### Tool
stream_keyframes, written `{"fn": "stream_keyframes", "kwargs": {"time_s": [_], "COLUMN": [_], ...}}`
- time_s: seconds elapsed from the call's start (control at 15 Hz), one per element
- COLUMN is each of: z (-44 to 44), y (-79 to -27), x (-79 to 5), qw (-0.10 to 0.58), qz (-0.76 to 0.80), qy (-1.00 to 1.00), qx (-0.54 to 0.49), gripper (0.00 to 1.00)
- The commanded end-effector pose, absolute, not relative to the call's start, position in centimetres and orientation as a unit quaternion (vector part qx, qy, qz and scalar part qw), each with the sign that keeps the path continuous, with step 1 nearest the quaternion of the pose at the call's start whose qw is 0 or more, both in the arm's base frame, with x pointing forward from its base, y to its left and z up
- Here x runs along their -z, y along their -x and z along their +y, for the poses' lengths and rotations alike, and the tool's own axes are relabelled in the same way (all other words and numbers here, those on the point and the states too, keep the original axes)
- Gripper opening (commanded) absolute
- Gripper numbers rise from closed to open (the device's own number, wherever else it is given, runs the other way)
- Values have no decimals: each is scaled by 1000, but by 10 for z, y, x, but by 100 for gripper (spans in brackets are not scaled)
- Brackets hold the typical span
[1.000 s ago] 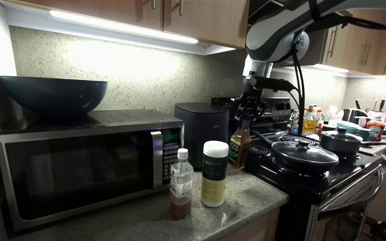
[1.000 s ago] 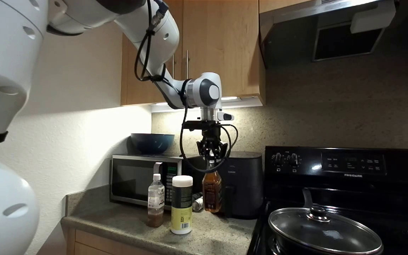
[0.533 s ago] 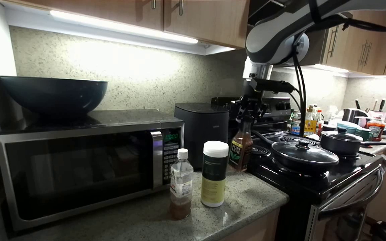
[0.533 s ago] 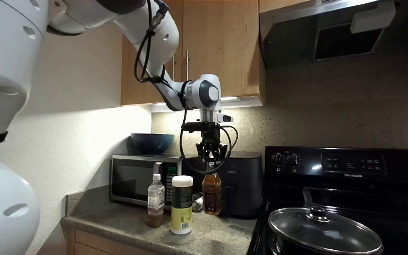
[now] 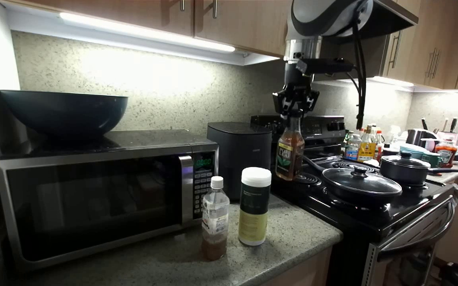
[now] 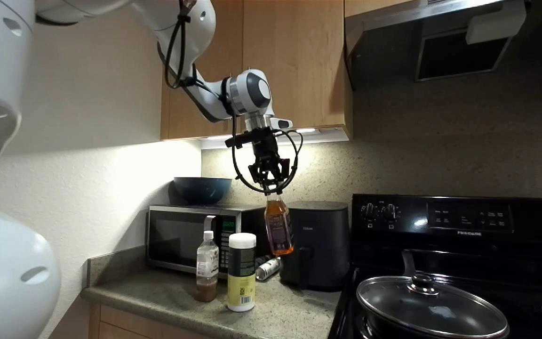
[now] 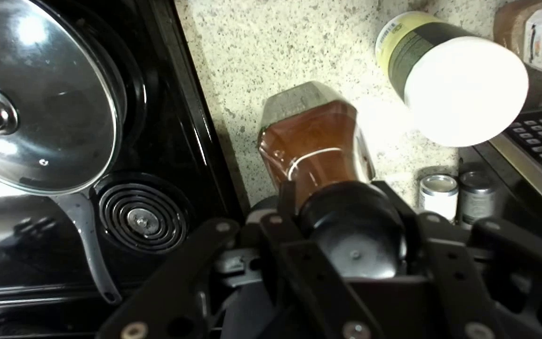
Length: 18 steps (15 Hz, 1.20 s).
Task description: Put the right bottle on the middle bottle
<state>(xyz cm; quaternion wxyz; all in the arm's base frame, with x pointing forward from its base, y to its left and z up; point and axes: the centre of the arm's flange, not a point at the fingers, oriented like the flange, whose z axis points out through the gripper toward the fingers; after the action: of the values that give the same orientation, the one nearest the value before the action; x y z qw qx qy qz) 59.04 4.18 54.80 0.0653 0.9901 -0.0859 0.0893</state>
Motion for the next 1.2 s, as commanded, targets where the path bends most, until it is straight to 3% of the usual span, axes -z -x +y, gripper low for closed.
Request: {"fn": "stream_keyframes", "kwargs": {"time_s": [0.0,0.6,0.67,0.87,0.93,1.13], "z": [59,121,118,124,123,128], "y": [-578,-576,-576,-579,-580,-574], "x": [-594,-600,-595,-593,-592,-601], "qw": [81,70,57,60,61,23], "qz": [-86,-20,-24,-16,-17,-17], "qy": [-986,-983,-989,-987,-987,-990], "qx": [-121,-168,-137,-147,-147,-135], "gripper": [18,18,43,43,18,18]}}
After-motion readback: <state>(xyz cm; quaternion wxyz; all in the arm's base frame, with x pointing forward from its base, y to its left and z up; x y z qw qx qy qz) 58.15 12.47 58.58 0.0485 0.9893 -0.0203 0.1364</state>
